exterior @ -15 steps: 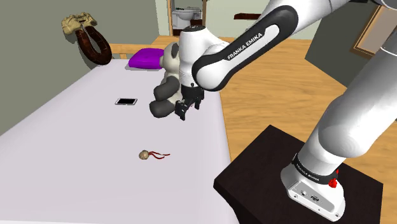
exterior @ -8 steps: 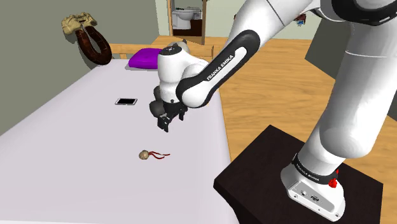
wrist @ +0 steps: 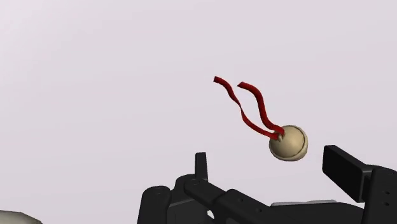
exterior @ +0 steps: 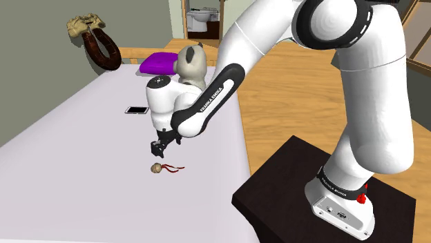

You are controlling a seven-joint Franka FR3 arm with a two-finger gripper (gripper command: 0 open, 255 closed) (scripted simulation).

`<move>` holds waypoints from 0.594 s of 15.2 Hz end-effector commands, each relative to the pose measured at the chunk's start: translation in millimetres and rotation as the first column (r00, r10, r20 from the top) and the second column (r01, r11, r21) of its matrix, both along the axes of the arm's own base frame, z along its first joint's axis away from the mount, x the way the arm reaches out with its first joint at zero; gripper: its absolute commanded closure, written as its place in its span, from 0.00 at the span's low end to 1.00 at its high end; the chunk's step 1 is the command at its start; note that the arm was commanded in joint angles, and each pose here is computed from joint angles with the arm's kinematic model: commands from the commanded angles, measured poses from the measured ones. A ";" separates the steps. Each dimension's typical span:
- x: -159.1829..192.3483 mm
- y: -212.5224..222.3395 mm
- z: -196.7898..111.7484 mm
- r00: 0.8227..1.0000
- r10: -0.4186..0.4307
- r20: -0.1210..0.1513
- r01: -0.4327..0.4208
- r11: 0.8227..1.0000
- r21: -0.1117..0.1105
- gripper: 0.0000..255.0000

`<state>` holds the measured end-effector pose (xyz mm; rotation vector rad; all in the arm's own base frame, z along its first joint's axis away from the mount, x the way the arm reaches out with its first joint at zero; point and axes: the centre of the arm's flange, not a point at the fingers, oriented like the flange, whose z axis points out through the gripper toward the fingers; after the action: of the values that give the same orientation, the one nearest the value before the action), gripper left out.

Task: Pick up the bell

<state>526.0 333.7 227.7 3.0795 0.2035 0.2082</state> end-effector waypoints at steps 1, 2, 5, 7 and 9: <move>9.1 16.1 -14.1 1.000 0.001 0.006 -0.001 1.000 -0.002 0.00; 14.5 24.6 -22.5 1.000 0.002 0.008 -0.002 1.000 -0.002 0.00; 30.9 50.2 -47.6 1.000 0.004 0.015 -0.004 1.000 -0.005 0.00; 41.7 66.8 -63.9 1.000 0.006 0.020 -0.006 1.000 -0.006 0.00; 41.7 66.8 -74.5 1.000 0.006 0.020 -0.006 1.000 -0.006 0.00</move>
<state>565.3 399.4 159.4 3.0706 0.2123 0.2367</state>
